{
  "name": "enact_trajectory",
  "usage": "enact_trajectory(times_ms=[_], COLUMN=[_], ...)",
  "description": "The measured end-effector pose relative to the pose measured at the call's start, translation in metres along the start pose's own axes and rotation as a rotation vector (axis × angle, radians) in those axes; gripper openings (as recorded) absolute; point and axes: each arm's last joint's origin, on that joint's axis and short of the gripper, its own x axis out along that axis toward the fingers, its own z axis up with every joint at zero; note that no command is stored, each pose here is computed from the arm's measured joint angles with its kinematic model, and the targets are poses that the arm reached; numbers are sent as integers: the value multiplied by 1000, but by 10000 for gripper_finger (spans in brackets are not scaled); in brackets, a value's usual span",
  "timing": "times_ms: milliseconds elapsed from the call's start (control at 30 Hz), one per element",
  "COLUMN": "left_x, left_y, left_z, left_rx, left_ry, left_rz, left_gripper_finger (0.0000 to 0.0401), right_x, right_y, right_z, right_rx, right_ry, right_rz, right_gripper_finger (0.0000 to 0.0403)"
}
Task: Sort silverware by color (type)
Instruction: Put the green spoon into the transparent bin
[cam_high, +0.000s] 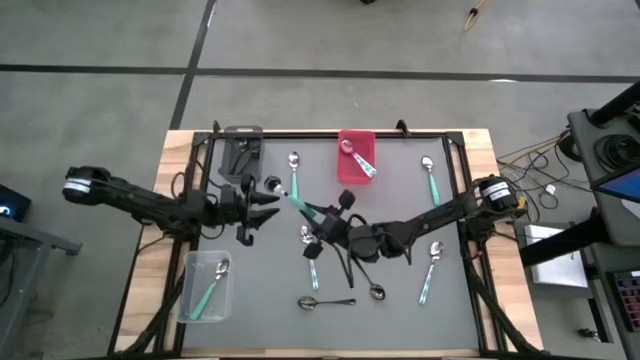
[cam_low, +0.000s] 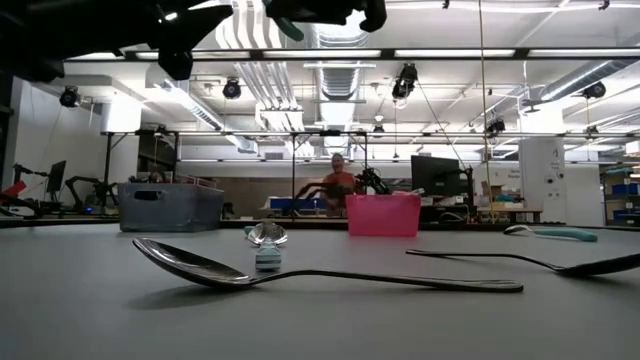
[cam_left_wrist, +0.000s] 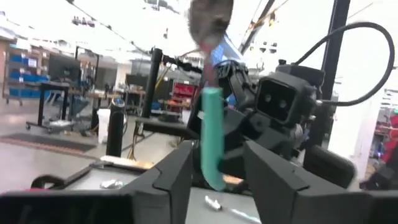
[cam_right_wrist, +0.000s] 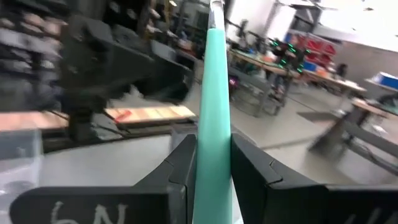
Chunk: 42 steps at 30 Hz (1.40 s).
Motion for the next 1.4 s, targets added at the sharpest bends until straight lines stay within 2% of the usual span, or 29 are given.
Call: enact_trajectory(times_ms=[167,433,567,767,833,1200,1400], left_x=[16,59,66,66,66,65,61], left_y=[-3,-12,-13,-11,-10,-11,-11], left_z=[0,4,3,-1,-1,2,5], left_rx=[4,32,23,-20,-31,-47,-29], left_ry=[-52,-64,-65,-64,-62,-57,5], left_rz=[-4,23,55,144,154,136,143], left_gripper_finger=[148,132,103,24,20,16,16], right_x=[1,2,0,1,0,0,-4], right_y=[-1,-1,-2,-4,-4,-5,-3], right_z=[-1,0,-1,-3,-4,-3,-3], right_rx=[-40,-86,-97,-89,-96,-82,-87], right_ry=[-3,-1,20,34,39,40,61], right_rz=[17,6,-68,-99,-103,-111,-95], right_gripper_finger=[66,66,66,66,68,177,208])
